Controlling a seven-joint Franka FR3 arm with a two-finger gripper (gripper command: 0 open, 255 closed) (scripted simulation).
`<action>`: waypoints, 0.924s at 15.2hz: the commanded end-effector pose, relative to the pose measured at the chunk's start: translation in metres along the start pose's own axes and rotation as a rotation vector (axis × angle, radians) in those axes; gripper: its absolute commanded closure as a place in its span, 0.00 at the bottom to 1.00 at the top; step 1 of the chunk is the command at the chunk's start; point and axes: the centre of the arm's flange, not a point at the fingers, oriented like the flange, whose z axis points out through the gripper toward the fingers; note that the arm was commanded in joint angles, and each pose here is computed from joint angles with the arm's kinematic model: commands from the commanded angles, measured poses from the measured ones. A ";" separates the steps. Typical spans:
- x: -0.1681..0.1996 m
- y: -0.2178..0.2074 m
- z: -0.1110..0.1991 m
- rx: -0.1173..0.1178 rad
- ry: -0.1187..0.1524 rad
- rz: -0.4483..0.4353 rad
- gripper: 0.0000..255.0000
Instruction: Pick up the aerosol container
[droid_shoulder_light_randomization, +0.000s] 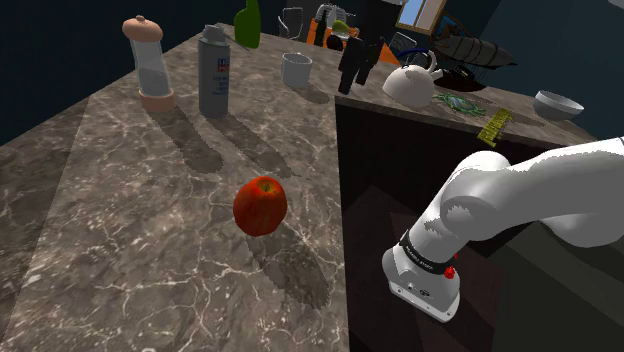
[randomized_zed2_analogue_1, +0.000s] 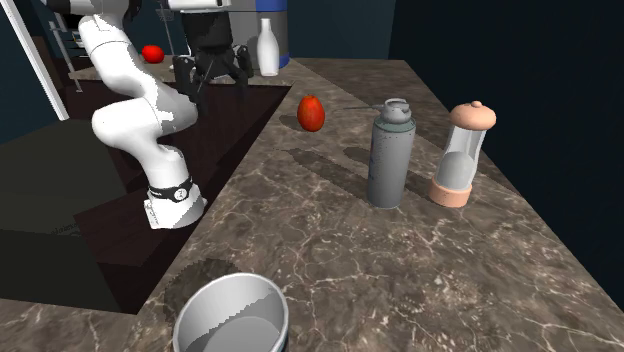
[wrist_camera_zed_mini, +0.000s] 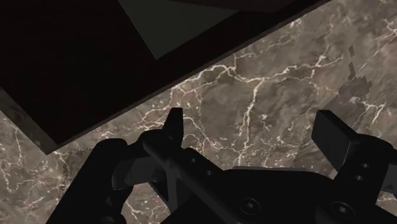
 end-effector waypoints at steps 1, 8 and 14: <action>0.000 0.000 0.000 0.000 0.000 0.000 0.00; 0.091 -0.024 -0.020 -0.001 -0.026 -0.074 0.00; 0.168 -0.049 -0.036 -0.002 -0.048 -0.137 0.00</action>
